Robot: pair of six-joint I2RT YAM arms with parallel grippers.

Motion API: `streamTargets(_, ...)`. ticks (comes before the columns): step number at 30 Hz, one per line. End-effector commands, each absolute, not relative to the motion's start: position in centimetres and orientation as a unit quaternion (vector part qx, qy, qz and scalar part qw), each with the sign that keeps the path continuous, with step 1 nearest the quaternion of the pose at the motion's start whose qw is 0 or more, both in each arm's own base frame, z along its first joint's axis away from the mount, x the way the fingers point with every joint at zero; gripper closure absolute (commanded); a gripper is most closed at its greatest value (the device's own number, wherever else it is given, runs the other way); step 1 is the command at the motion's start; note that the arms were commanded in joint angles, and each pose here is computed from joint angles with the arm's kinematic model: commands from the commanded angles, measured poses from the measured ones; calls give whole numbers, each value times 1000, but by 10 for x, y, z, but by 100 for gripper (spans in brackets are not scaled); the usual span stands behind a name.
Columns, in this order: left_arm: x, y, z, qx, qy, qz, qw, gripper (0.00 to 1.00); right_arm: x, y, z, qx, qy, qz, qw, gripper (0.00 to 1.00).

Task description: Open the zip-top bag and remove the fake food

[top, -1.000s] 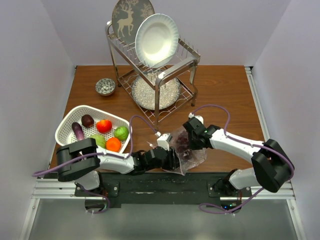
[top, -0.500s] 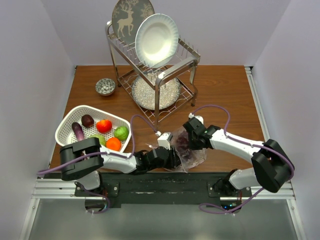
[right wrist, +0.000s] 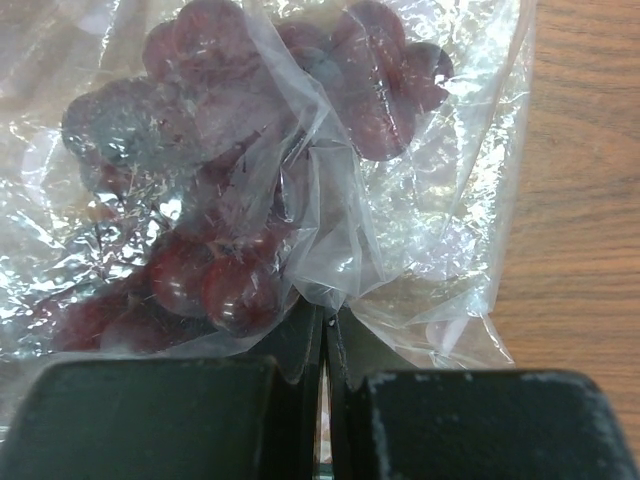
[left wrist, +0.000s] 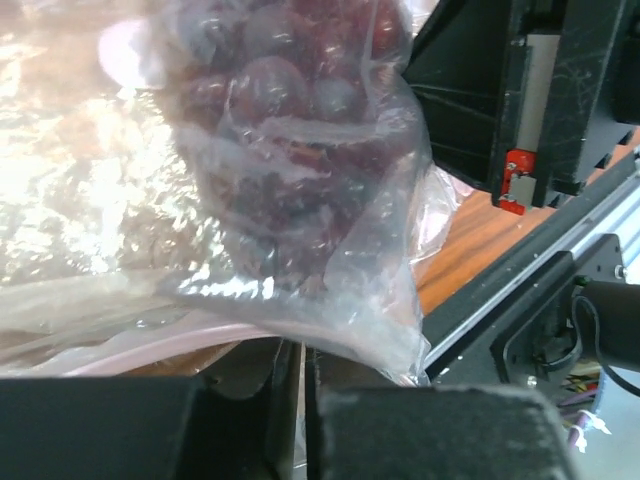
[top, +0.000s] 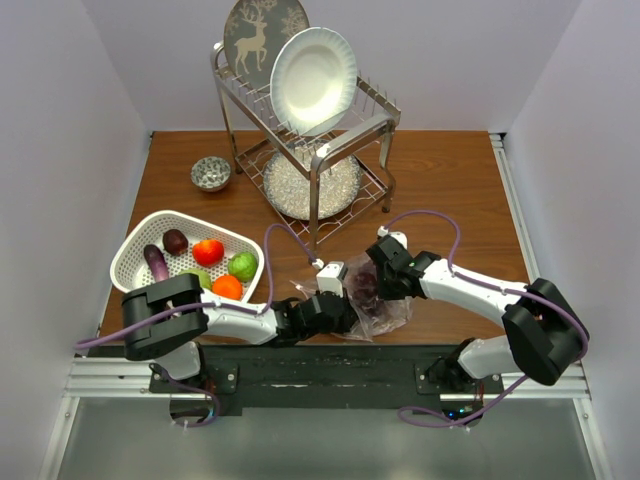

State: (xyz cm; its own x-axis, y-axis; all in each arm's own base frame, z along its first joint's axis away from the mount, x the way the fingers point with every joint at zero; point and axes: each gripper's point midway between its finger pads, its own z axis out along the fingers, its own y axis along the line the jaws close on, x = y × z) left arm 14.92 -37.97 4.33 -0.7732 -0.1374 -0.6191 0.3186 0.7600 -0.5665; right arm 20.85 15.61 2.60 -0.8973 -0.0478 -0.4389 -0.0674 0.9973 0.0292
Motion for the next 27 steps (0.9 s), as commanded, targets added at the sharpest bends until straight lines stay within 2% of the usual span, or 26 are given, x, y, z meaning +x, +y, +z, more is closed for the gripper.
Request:
streamTargets(1,165,-375,64,42,864,-334,375,95,213,144,32,-16,970,-4,244,100)
streamTargets(4,161,-361,61,43,868,-326,373,98,219,134,37,-2,966,-27,257,100)
streamTargets(18,145,-307,56,49,874,-308,373,100,235,121,42,16,962,-63,267,100)
streamTargets(27,149,-301,109,58,849,-330,408,100,237,121,56,31,954,-48,294,100)
